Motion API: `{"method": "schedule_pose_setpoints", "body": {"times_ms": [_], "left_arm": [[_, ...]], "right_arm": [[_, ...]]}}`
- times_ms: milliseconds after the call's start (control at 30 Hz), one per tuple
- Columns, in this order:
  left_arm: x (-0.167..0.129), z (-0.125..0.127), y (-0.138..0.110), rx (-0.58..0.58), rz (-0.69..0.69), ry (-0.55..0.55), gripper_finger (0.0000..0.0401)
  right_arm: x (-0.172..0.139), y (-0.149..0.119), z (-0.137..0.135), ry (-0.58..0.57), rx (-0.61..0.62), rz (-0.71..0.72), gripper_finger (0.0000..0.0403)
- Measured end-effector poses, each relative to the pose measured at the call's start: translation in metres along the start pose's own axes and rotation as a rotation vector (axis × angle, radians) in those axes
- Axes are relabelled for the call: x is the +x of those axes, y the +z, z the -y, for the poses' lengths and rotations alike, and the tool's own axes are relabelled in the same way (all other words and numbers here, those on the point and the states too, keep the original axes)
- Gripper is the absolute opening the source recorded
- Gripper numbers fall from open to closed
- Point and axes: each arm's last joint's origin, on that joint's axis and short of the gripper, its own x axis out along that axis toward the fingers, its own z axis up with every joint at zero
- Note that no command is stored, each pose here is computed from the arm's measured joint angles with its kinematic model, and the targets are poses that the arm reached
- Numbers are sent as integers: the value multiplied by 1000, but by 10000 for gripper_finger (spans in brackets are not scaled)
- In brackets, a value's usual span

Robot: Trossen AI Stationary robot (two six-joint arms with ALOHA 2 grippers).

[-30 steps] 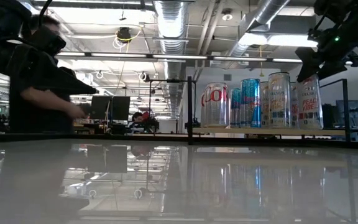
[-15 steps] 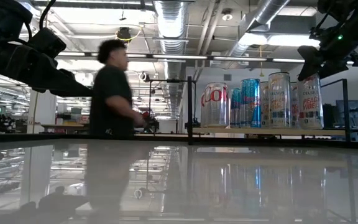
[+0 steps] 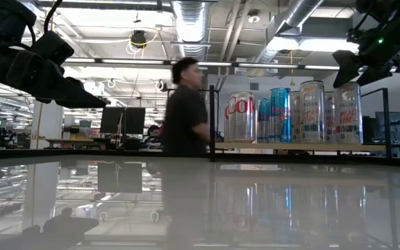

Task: Place canned beverage on shelf
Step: Put the black can on the shelf, then return to home position

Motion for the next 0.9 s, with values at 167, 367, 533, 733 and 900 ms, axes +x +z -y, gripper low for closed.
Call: {"method": "schedule_pose_setpoints", "body": {"times_ms": [167,367,533,733,900], "left_arm": [[0,0,0,0,0,0,359],[0,0,0,0,0,0,359],[0,0,0,0,0,0,359],[0,0,0,0,0,0,359],[0,0,0,-37,4,-1,359]], "right_arm": [[0,0,0,-2,-2,-2,359],[-1,3,1,-14,-27,23,357],[-12,19,2,19,-4,69,357],[-31,39,-1,164,18,126,356],[-44,49,-11,373,41,157,356]]}}
